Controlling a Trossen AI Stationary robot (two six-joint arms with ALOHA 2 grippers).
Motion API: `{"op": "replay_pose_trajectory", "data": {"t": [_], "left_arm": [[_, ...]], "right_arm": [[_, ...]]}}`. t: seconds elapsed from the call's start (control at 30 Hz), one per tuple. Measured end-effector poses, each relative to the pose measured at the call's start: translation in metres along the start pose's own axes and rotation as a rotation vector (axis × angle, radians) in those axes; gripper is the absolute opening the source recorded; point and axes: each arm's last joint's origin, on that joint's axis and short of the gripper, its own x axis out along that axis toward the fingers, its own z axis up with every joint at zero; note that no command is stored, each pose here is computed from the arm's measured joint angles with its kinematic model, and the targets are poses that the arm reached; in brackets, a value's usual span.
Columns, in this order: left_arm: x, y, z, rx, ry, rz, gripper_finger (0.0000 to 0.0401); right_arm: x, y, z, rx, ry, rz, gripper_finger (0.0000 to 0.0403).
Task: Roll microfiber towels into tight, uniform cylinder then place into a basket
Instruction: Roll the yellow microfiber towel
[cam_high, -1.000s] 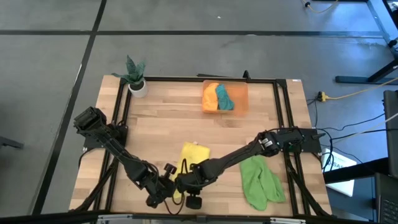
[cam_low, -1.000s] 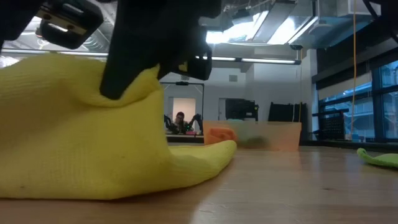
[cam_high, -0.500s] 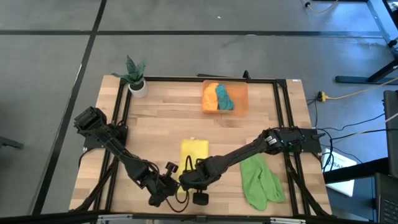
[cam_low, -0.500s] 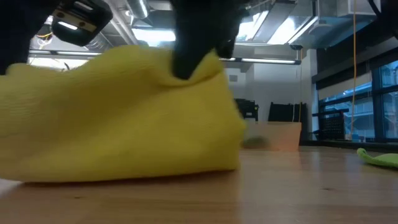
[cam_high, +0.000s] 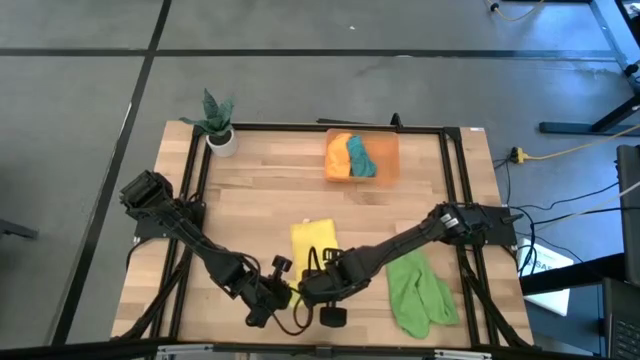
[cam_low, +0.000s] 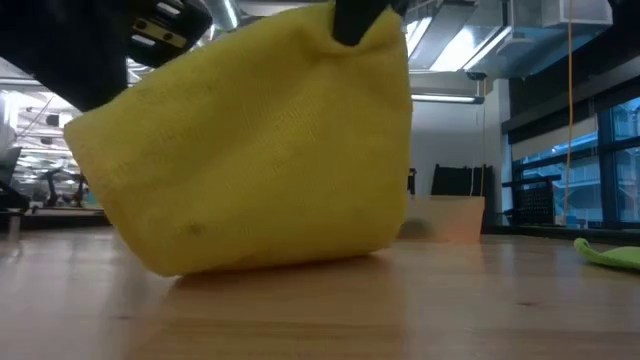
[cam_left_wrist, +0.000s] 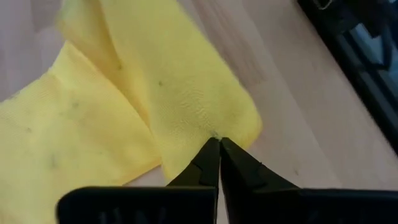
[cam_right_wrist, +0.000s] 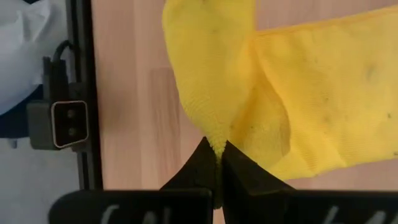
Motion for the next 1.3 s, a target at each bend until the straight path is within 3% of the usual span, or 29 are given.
{"op": "replay_pose_trajectory", "data": {"t": [0.2,0.43,0.67,1.0,1.3], "left_arm": [[0.001,0.002,0.002,-0.005,-0.004,-0.034,0.0],[0.001,0.002,0.005,0.016,-0.038,-0.038,0.0],[-0.014,0.002,0.005,0.015,-0.041,-0.042,0.0],[-0.041,0.003,0.003,-0.036,-0.039,-0.059,0.0],[-0.056,-0.002,-0.001,-0.027,-0.024,-0.075,0.0]], "right_arm": [[0.033,-0.002,-0.012,-0.007,0.039,-0.004,0.0006],[0.062,-0.013,-0.02,-0.004,0.065,0.09,0.0006],[0.054,-0.023,-0.017,0.036,0.032,0.092,0.0006],[0.054,-0.023,-0.016,-0.017,0.021,0.096,0.003],[0.054,-0.022,-0.018,0.03,0.052,0.126,0.002]]}}
